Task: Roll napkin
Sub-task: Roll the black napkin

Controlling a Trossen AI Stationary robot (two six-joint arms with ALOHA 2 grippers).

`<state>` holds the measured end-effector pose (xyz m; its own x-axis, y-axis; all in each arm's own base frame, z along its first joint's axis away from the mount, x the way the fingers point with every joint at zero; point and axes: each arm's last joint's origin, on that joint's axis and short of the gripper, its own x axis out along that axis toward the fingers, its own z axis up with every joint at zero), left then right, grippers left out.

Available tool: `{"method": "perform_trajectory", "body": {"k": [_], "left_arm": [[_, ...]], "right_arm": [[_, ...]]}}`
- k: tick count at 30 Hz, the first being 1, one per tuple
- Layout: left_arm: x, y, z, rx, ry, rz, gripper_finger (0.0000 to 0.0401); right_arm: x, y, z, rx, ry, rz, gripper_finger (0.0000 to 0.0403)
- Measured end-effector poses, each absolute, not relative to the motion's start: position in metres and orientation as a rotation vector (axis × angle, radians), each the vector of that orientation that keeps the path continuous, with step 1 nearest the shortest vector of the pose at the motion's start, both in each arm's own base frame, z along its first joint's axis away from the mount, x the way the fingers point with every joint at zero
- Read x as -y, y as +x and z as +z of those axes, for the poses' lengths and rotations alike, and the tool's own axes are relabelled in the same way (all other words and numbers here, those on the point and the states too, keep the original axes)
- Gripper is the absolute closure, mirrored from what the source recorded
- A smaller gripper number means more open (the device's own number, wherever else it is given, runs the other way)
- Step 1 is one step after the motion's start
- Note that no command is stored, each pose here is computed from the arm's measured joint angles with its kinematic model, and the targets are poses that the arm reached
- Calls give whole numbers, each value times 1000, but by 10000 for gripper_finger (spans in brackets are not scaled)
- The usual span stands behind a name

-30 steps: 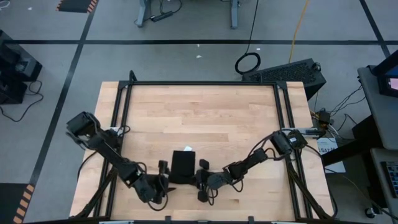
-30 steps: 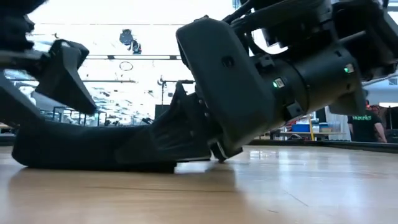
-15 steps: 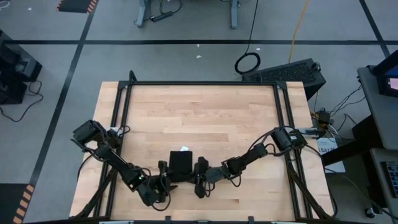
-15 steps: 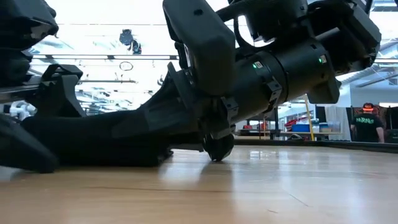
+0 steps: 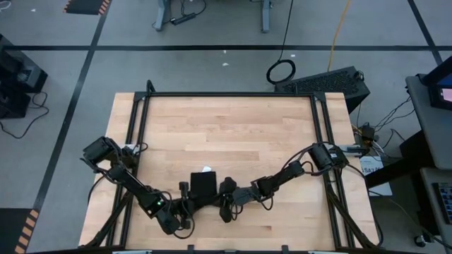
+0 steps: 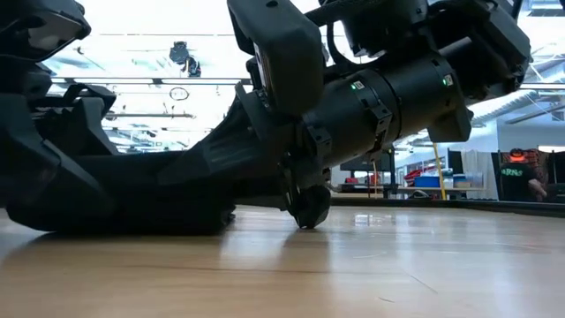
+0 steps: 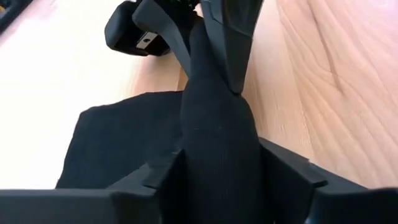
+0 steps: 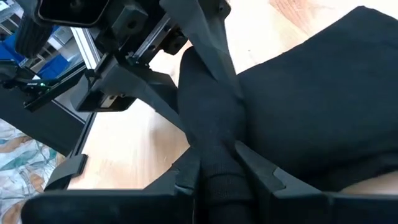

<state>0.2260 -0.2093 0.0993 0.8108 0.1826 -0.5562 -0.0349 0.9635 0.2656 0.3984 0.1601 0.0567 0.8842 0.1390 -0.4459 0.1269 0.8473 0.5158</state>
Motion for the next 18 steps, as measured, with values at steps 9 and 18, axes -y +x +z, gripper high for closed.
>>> {"method": "perform_trajectory", "body": {"k": [9, 18], "left_arm": [[216, 220, 101, -609, 220, 98, 351], [217, 209, 95, -677, 279, 54, 362]], "right_arm": [[-165, 396, 58, -488, 510, 30, 333], [-165, 378, 101, -677, 254, 85, 224]]}}
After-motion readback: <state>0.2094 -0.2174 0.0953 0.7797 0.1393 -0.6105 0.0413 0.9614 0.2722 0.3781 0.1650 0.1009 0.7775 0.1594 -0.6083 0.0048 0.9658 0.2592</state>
